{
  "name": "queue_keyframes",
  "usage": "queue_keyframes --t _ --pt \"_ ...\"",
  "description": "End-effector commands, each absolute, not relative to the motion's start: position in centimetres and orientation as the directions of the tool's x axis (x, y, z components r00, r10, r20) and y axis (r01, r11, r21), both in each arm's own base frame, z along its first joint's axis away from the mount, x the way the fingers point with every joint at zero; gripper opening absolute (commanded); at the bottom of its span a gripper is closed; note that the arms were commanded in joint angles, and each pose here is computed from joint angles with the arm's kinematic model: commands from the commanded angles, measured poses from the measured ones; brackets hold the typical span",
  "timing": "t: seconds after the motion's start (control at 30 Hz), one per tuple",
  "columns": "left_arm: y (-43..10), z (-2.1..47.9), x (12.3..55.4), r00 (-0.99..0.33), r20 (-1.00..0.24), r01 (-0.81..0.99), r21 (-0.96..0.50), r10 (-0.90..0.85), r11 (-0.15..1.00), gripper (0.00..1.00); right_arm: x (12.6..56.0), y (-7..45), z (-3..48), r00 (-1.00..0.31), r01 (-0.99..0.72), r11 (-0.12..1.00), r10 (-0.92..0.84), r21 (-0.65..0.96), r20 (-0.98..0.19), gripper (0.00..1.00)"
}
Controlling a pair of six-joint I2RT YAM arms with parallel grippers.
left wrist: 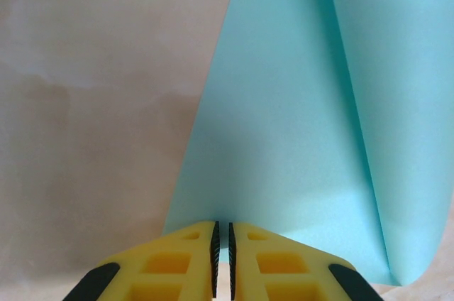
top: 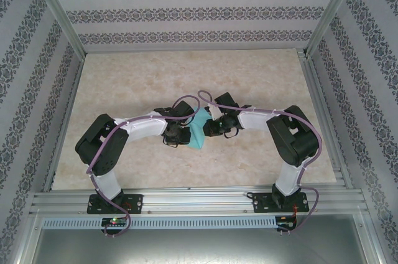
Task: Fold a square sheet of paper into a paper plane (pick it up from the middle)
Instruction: Fold the triangle a second time at the center of the table.
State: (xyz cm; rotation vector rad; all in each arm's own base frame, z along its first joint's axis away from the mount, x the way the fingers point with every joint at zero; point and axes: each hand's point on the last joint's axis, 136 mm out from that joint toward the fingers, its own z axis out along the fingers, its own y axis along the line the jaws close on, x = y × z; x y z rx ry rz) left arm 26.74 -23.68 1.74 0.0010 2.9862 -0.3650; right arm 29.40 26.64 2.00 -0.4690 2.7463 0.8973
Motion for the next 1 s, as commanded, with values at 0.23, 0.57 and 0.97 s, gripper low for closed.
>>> queue_keyframes --t 0.23,0.57,0.97 --pt "-23.7 1.4 26.5 -0.993 -0.116 0.035 -0.222 0.010 0.974 0.16 29.2 26.3 2.5 -0.924 -0.364 0.781 -0.235 0.507 -0.302 0.10" --pt "-23.7 1.6 26.5 -0.993 -0.116 0.040 -0.221 0.014 0.974 0.16 29.7 26.7 2.4 -0.924 -0.366 0.779 -0.240 0.510 -0.297 0.10" --pt "-23.7 1.5 26.4 -0.993 -0.114 0.041 -0.220 0.016 0.975 0.16 29.9 27.3 2.8 -0.923 -0.372 0.759 -0.238 0.535 -0.304 0.10"
